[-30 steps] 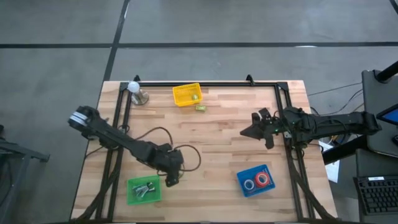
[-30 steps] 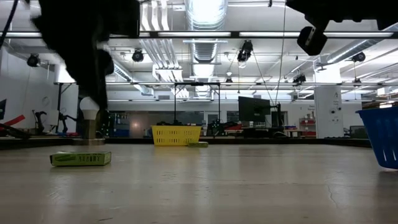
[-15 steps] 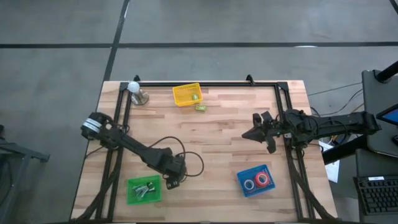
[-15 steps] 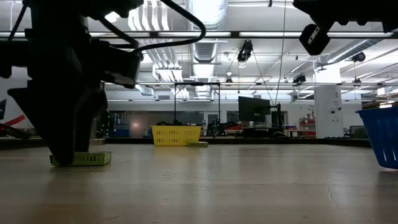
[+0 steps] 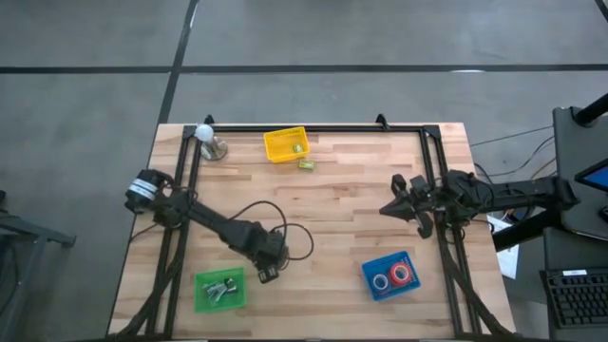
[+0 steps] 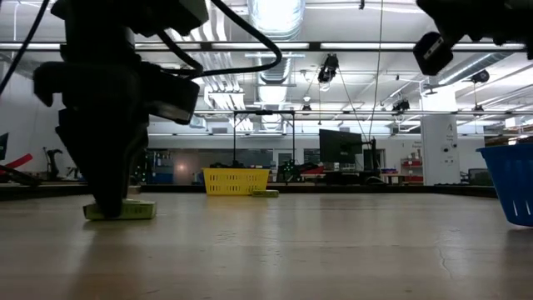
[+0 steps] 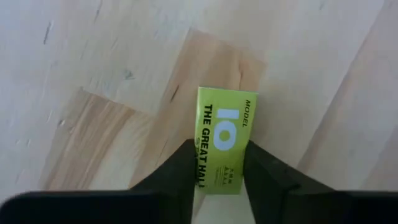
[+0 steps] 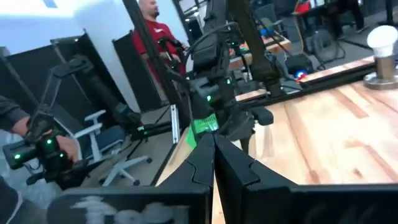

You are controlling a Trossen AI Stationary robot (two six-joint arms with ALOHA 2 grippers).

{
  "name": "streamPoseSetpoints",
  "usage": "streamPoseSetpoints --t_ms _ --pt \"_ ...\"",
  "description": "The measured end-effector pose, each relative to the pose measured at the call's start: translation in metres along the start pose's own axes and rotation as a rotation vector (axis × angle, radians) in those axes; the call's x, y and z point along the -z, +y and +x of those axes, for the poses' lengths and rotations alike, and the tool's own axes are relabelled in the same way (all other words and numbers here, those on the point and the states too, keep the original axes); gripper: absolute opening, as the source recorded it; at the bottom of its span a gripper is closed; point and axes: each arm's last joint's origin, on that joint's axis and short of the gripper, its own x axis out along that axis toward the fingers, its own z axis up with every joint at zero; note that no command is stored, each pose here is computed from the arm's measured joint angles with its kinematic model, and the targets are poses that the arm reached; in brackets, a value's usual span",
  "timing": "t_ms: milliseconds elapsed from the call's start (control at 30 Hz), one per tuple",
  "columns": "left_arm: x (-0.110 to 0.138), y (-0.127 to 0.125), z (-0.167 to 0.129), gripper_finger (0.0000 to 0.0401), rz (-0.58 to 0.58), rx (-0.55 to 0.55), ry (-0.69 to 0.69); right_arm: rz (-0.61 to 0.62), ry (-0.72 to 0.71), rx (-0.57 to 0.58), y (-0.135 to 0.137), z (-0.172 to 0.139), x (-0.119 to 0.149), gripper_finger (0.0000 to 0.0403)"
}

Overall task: Pick and place Stapler, Stapler remover, tape
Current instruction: Put the bottom green staple box into the yellow basket

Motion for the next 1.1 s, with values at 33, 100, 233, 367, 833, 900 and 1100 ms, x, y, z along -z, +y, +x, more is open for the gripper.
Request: streamPoseSetpoints --t_ms 33,100,233,367,833,900,1100 --pt "-0.002 0.001 0.000 0.0100 -0.012 0.007 0.000 0.003 -0.005 0.005 -0.001 -0.003 0.004 0.0009" --pt "-0.004 0.003 0.001 0.0099 -0.034 0.018 0.007 0.004 -0.023 0.022 -0.004 -0.009 0.012 0.0009" --pt "-0.009 0.008 0.001 0.0099 -0.088 0.025 0.012 -0.001 -0.043 0.039 -0.011 -0.018 0.030 0.0009" --pt "-0.017 0.014 0.000 0.0099 -0.151 0.027 0.001 0.002 -0.040 0.045 -0.018 -0.025 0.050 0.0009" --pt "-0.097 0.075 -0.039 0.0115 -0.633 0.006 -0.192 0.046 0.017 0.130 -0.027 -0.031 0.069 0.0009" --pt "-0.114 0.089 -0.054 0.0113 -0.653 0.022 -0.256 0.045 0.021 0.132 -0.027 -0.031 0.069 0.0009" --pt "-0.157 0.158 -0.097 0.0109 -0.783 0.000 -0.413 0.043 0.022 0.131 -0.027 -0.031 0.069 0.0009"
